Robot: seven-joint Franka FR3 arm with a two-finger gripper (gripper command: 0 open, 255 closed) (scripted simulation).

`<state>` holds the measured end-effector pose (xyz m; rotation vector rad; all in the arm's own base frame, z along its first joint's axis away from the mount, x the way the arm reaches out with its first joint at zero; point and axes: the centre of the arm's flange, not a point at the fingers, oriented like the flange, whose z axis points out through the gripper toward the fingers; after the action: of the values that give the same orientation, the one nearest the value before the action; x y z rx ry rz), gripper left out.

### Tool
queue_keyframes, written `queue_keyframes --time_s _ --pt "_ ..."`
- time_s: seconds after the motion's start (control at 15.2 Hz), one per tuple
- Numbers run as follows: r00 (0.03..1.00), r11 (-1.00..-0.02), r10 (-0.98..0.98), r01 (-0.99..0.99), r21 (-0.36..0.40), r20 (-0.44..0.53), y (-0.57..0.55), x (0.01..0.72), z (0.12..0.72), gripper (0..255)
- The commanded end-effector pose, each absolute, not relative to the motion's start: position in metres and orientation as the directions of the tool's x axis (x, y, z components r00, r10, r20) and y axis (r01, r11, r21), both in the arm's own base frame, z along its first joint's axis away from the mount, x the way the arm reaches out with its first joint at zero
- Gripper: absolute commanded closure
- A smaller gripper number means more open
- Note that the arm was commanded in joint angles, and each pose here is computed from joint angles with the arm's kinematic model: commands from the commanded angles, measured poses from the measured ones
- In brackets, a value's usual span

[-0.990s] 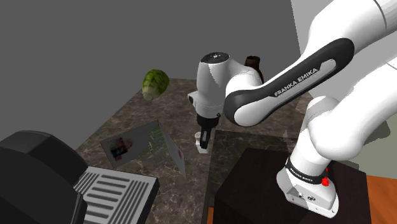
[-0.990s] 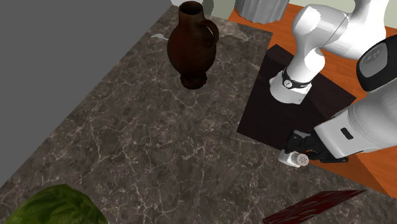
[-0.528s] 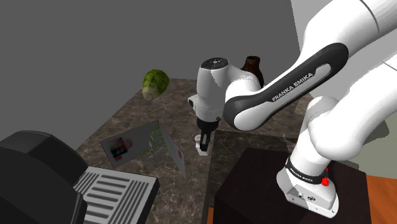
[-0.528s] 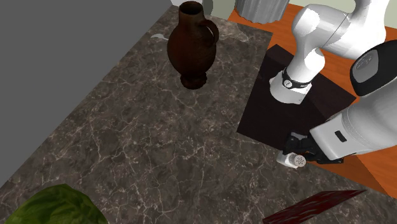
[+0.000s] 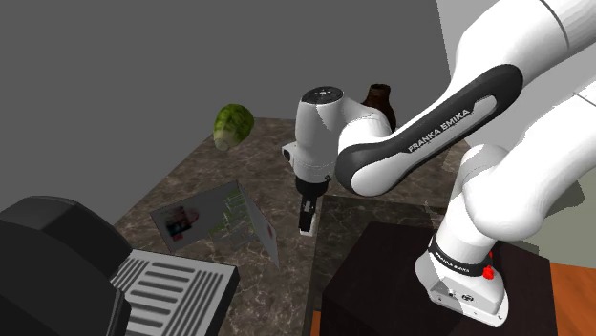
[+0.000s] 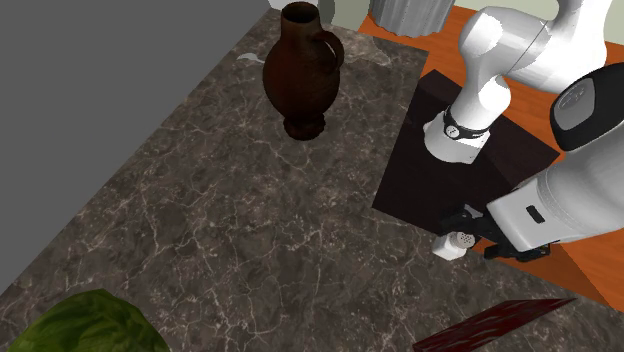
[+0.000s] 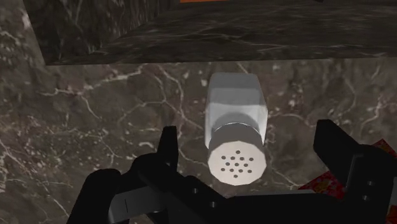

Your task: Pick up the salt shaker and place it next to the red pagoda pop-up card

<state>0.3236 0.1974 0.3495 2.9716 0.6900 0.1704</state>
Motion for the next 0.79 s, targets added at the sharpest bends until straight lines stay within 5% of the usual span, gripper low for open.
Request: queue_keyframes --time_s 0.0,0.73 --pt "0.892 -0.894 0.443 0.434 0.109 0.089 0.198 0.322 0.363 0" --pt "0.892 -0.894 0.443 0.434 0.109 0.089 0.200 0.317 0.399 0"
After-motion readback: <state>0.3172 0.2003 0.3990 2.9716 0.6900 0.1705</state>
